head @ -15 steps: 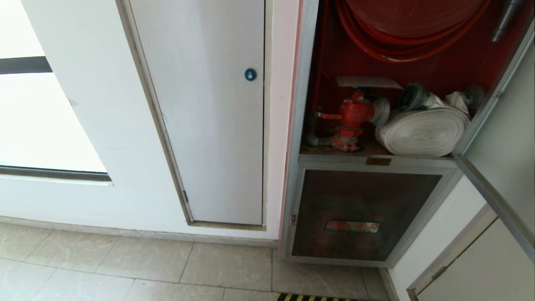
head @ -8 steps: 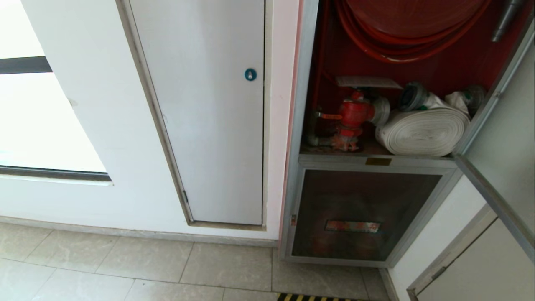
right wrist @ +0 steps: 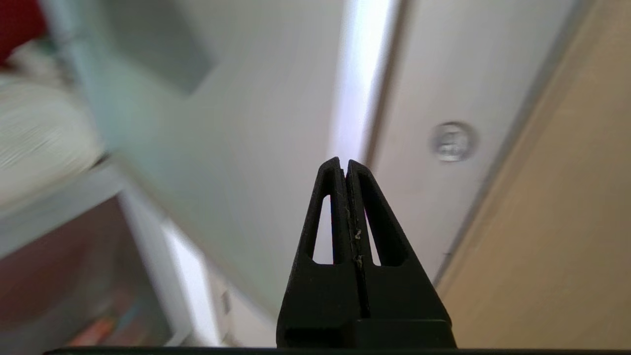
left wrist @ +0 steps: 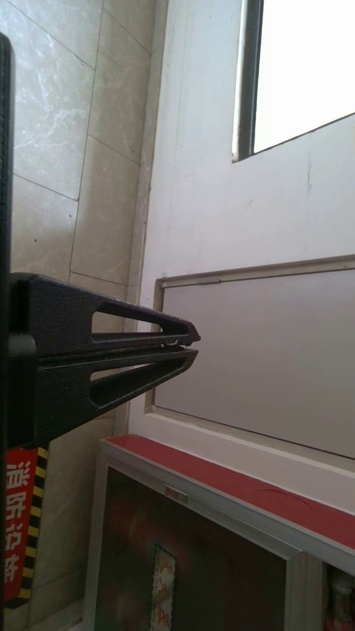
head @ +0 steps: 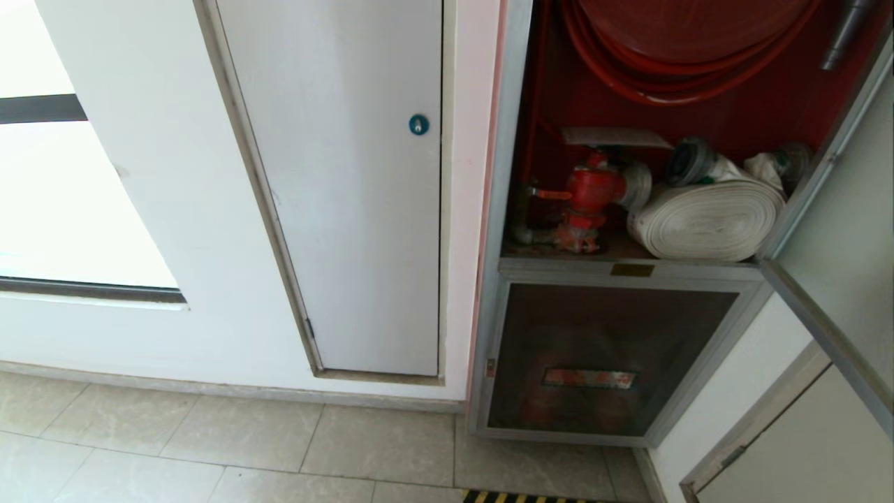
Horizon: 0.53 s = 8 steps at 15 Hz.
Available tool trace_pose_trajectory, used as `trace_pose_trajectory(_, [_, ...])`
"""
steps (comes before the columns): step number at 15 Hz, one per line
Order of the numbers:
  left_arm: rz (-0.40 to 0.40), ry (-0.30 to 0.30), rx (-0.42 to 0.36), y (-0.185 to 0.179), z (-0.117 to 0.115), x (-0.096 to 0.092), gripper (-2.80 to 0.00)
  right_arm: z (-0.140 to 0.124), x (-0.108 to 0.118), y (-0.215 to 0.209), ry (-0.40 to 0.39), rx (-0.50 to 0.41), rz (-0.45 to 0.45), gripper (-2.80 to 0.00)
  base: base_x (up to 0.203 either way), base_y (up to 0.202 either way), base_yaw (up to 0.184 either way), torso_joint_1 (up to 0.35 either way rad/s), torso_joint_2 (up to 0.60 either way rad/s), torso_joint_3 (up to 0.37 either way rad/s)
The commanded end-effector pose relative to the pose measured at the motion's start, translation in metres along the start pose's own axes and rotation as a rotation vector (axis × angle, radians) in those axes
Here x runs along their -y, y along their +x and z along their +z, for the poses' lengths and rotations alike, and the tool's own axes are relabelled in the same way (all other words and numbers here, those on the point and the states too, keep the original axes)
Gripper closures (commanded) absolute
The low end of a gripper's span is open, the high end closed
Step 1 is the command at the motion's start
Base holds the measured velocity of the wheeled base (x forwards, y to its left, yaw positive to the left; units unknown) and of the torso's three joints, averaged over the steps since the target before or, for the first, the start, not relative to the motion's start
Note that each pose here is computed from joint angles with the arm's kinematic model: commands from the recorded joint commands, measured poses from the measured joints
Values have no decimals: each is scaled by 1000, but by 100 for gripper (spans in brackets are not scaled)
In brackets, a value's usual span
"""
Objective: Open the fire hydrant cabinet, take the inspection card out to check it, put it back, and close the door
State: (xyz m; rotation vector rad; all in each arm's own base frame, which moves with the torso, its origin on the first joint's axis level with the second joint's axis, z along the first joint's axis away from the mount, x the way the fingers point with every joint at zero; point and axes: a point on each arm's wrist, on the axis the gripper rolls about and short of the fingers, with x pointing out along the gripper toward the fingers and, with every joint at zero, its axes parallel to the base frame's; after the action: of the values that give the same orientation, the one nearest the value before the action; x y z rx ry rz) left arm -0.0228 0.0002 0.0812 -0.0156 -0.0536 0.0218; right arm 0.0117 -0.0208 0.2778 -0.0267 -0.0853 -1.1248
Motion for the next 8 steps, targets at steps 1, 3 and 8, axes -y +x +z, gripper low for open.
trace_pose_trajectory(1, [1, 0, -17, 1, -5, 0, 0, 2, -5, 7, -13, -5, -78, 0, 0, 0, 0, 0, 0, 0])
trace_pose_trajectory(3, [1, 0, -18, 1, -5, 0, 0, 5, -7, 11, -3, 10, -136, 0, 0, 0, 0, 0, 0, 0])
trace_pose_trajectory(8, [1, -1, -18, 1, -5, 0, 0, 10, -6, 17, 5, 29, -254, 0, 0, 0, 0, 0, 0, 0])
